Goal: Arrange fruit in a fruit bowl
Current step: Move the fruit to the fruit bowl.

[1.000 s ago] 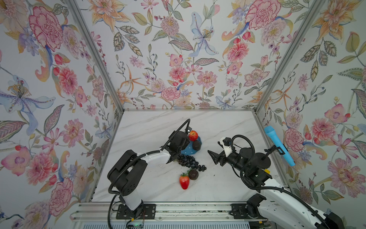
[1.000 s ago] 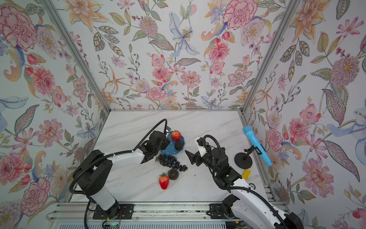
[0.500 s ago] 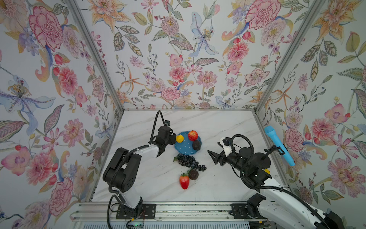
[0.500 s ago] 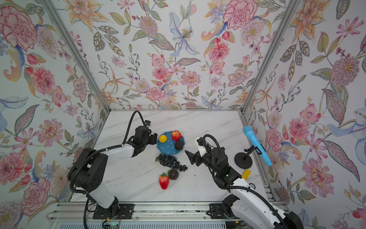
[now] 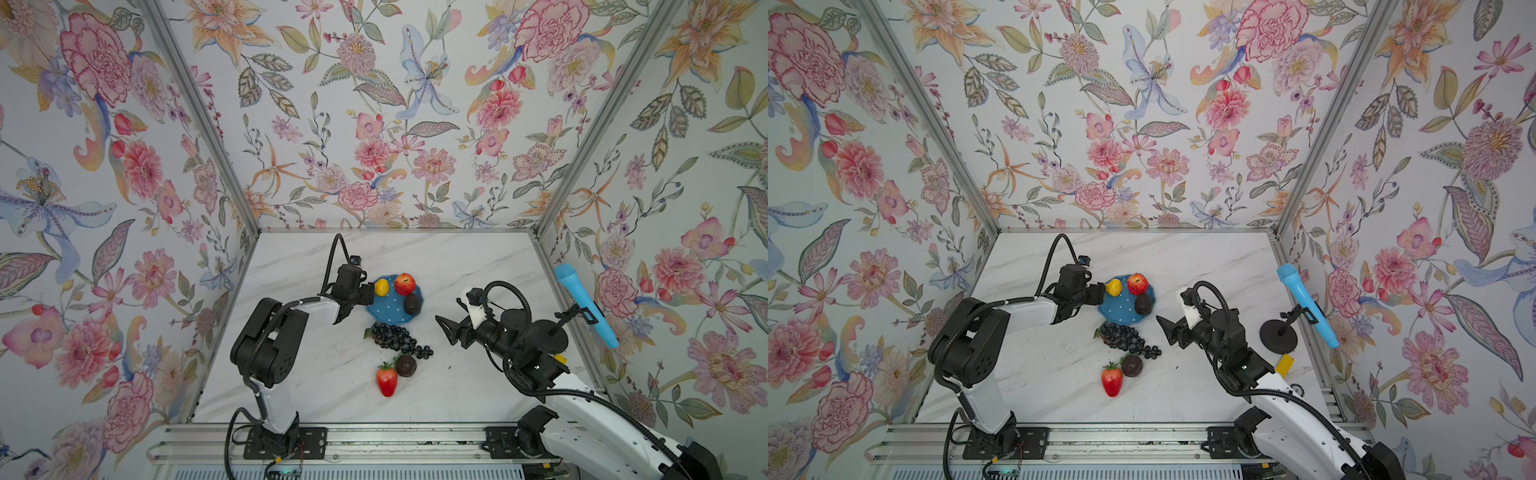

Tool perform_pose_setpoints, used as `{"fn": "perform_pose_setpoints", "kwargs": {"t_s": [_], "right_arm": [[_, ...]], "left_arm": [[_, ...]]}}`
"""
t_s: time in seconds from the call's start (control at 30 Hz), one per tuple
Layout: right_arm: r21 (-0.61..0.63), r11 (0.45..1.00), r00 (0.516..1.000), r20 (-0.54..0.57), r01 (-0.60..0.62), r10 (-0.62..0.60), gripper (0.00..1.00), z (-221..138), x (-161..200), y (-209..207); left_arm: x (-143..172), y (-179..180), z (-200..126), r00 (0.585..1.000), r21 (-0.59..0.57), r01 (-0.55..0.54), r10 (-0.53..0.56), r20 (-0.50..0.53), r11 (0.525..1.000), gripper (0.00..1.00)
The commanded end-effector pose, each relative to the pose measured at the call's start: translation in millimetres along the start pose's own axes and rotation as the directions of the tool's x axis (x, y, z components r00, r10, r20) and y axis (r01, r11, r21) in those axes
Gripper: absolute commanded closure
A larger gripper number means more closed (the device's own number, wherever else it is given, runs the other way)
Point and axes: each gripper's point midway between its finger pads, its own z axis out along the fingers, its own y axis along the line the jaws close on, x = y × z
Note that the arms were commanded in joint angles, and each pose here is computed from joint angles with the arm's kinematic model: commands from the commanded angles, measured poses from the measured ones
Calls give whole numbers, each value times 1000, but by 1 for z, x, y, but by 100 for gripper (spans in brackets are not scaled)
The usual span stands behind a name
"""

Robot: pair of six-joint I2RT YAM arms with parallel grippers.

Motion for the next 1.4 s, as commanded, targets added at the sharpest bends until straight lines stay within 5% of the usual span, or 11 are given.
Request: {"fn": "perform_pose_setpoints", "kwargs": {"t_s": [0.0, 0.33, 0.93, 1.37], "right_arm": [[9, 1000, 1000, -6, -8, 8, 16, 1, 1, -1], [15, 1000, 1000, -8, -7, 7, 15, -2, 1, -1], [11, 1000, 1000, -11, -11, 11, 15, -2, 1, 0], [1, 1000, 1000, -20, -15, 15, 15, 2, 3, 2]], "left_arm": [[-5, -10, 9, 1000, 27, 3, -3, -8, 1000, 24], [-16, -24, 20, 1000, 39, -25, 26, -4, 999, 24], [-47, -31, -13, 997, 22, -36, 34, 67, 999, 21], [-35, -47, -12, 981, 104, 193, -189, -45, 976, 26]]}}
